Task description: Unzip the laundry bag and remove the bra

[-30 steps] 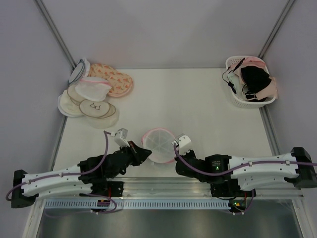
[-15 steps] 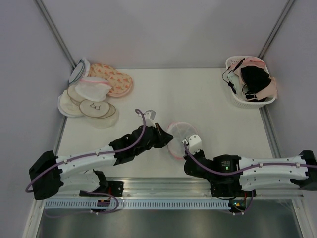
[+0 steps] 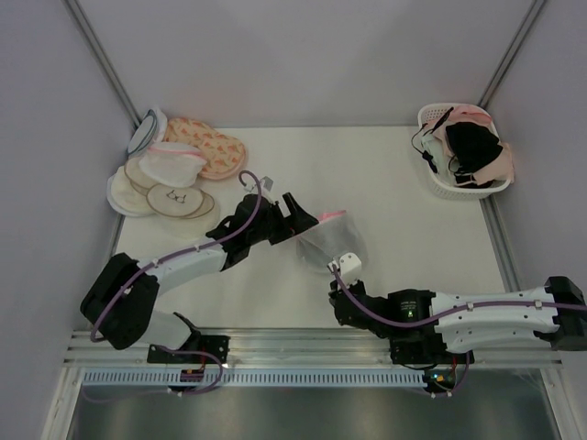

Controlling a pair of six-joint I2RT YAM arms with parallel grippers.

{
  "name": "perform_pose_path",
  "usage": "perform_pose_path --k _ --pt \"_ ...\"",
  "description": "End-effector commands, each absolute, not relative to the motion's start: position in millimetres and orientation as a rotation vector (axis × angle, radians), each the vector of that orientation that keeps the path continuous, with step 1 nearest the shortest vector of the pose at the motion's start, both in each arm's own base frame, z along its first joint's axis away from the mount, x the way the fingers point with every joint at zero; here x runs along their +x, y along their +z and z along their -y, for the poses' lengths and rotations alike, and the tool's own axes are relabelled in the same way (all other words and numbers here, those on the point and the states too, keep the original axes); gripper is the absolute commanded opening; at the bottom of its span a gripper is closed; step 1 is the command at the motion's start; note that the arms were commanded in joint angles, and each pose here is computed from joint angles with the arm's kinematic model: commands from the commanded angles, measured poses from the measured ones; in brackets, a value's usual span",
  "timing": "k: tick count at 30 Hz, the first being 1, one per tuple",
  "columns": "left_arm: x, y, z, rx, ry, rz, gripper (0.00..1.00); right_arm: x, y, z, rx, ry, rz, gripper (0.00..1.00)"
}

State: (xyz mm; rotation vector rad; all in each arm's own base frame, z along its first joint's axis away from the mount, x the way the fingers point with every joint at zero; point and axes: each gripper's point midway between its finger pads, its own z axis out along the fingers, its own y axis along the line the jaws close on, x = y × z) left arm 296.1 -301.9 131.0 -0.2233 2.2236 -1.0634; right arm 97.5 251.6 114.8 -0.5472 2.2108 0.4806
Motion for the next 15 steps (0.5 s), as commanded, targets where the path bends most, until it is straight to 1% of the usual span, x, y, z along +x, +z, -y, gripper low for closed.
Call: perform_pose_path --k 1,3,8,9,11,12,15 --pt "271.3 164.8 303.0 -0.235 -1.191 -2.163 0.99 97.1 120.7 -266.9 -0.529 0.557 -2.178 0.0" --pt "254.1 156.3 297.1 -0.241 -1.19 -2.188 0.99 99.0 121.5 -270.5 -0.522 0.565 -2.165 0.0" --pt "222.4 158.9 276.2 -0.33 -1.24 -2.179 0.99 109.0 126.5 -267.3 -0.463 0.527 -2.137 0.01" --pt "220.1 155.5 267.3 -0.365 -1.203 -2.184 0.99 111.2 127.2 -265.7 -0.434 0.521 -2.133 0.0" --pt "216.2 154.6 254.4 -0.442 -1.197 -2.156 1.0 115.7 130.3 -261.1 -0.402 0.502 -2.118 0.0" --pt "215.2 171.8 247.3 -0.468 -1.235 -2.077 1.0 121.9 133.3 -257.3 -0.369 0.475 -2.098 0.0" --pt "214.9 181.6 242.4 -0.558 -1.329 -1.977 1.0 130.6 140.0 -254.3 -0.335 0.442 -2.074 0.0"
